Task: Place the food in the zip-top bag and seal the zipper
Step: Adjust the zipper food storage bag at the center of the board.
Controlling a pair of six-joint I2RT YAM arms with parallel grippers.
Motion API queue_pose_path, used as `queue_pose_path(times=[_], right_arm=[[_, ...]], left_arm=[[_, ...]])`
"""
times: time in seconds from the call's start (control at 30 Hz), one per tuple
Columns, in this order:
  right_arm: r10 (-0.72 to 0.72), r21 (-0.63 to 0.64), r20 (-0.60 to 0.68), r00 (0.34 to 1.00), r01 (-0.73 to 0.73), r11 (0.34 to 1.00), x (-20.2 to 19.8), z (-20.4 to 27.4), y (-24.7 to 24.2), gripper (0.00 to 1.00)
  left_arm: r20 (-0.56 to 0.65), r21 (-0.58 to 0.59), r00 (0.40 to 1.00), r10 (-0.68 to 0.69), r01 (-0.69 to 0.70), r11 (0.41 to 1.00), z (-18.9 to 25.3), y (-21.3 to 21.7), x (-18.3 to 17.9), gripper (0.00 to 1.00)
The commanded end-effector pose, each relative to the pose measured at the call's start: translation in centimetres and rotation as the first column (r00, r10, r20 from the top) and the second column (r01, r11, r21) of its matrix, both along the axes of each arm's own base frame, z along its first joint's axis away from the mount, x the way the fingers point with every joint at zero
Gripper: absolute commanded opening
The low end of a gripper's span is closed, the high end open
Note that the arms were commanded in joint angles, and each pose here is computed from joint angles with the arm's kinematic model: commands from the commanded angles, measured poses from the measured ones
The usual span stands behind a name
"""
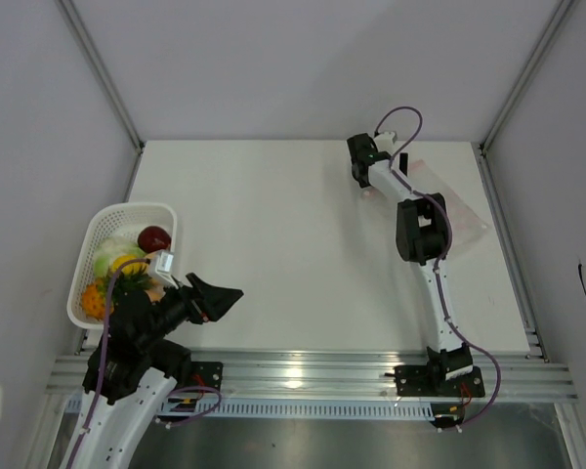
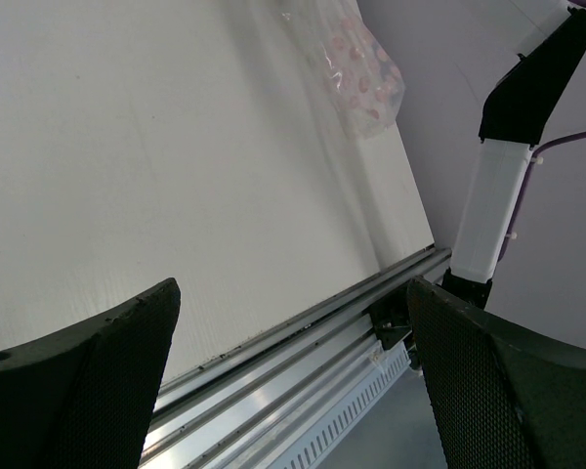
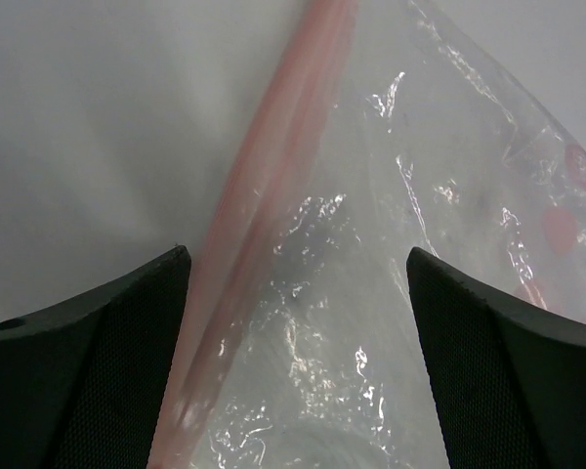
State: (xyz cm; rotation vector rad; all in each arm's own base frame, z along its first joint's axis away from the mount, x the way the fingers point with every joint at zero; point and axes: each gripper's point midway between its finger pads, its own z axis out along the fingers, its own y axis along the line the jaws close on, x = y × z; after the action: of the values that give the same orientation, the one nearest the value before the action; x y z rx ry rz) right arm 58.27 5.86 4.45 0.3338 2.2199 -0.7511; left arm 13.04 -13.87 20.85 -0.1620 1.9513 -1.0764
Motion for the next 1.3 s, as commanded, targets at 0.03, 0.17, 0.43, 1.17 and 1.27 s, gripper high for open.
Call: queue_pose_path(times=[0.03,0.17,0.43,1.17,1.27], right_arm=[[-0.055,-0.001,0.005,0.998,0.055,0.999,-2.6,2.7,-1.6,0.92],[-0.069,-0.021,-0.009,0.998,0.069,0.997,-4.3,3.0,-2.5,0.82],[-0.074,0.018,-0.023,0.997,0.074,0.997,-7.3,3.2,-3.9,0.78],[-0.101,0.028,-0.08,0.992,0.104,0.994,-15.0,4.4,-6.7,0.81],[-0.073,0.034,-0.079,0.994,0.076,0.997,-14.5,4.1,-6.7,0.81]], left_arm=[[0.018,-0.011,0.999,-0.027,0.027,1.0,0.2,-0.3,-0.4,0.99],[0.018,-0.022,0.999,-0.033,0.034,0.999,0.2,-0.4,-0.6,0.99],[0.011,-0.028,0.999,-0.042,0.043,0.999,-0.2,-0.5,-0.8,1.0],[0.0,-0.052,0.998,-0.06,0.06,0.997,-0.4,-0.9,-1.1,1.0],[0.004,-0.049,0.998,-0.056,0.056,0.997,-0.4,-0.8,-1.1,0.99]])
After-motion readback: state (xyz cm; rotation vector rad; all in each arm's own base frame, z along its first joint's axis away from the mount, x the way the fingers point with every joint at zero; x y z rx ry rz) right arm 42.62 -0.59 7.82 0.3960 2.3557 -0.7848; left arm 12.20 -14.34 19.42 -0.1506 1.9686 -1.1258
